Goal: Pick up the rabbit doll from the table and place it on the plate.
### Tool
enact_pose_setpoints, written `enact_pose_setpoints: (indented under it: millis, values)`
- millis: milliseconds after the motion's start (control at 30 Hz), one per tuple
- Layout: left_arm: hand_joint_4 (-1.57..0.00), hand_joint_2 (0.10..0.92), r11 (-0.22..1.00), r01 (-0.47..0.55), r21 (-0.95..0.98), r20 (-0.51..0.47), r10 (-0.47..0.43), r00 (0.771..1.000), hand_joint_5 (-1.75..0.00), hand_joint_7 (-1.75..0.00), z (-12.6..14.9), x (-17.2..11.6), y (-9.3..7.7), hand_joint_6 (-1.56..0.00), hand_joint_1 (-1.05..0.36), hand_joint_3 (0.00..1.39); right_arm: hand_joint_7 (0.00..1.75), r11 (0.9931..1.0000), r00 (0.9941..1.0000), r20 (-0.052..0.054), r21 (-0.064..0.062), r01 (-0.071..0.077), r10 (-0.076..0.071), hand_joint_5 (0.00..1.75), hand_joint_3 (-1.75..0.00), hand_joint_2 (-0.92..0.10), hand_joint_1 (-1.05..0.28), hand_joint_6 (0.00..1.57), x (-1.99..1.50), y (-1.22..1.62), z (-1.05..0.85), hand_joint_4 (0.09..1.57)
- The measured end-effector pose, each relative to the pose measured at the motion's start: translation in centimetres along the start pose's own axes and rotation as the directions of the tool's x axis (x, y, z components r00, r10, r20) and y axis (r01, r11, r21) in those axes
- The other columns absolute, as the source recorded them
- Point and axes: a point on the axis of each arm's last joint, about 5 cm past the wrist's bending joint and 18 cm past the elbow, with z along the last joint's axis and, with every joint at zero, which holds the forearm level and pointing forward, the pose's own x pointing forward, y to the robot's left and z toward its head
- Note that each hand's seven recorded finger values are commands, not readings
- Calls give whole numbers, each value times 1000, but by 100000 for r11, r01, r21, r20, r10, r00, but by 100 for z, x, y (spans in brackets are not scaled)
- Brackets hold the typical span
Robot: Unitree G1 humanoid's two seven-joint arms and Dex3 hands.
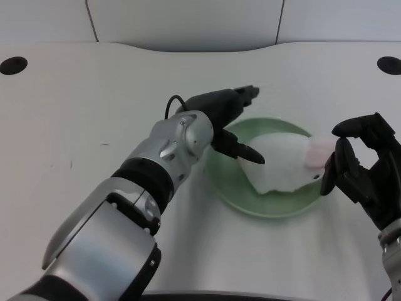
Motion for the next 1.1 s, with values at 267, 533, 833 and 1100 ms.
enact_pose_setpoints:
  millis: [267,533,833,1100]
  values:
    - [1,921,97317,-9649,-20889,9871,11915,98796,1,1,-298,-160,386,1,-1045,144,1746,99997,99986,-1457,219,-795,798,1746,-915,-868,-196,472,25,-27,-19,1057]
    - [-30,921,85977,-13090,-49363,16824,24208,95556,-459,-78,-806,-668,519,-105,-932,323,1746,99992,99993,-949,-1024,-700,690,1746,-893,-877,-203,444,58,-70,-10,1025]
    - [-124,921,67947,-21755,-70071,8800,38492,91875,-713,-72,-1165,-1243,190,-283,-812,336,1746,99979,99993,-426,-1728,-1113,1106,1746,-884,-883,-188,467,111,-74,3,1035]
    - [-404,921,51617,-25995,-81609,-4843,38714,92075,-971,-118,-1440,-1659,-297,-528,-670,334,1746,99965,99999,92,-2618,-485,488,1746,-885,-889,-169,459,125,-94,19,1037]
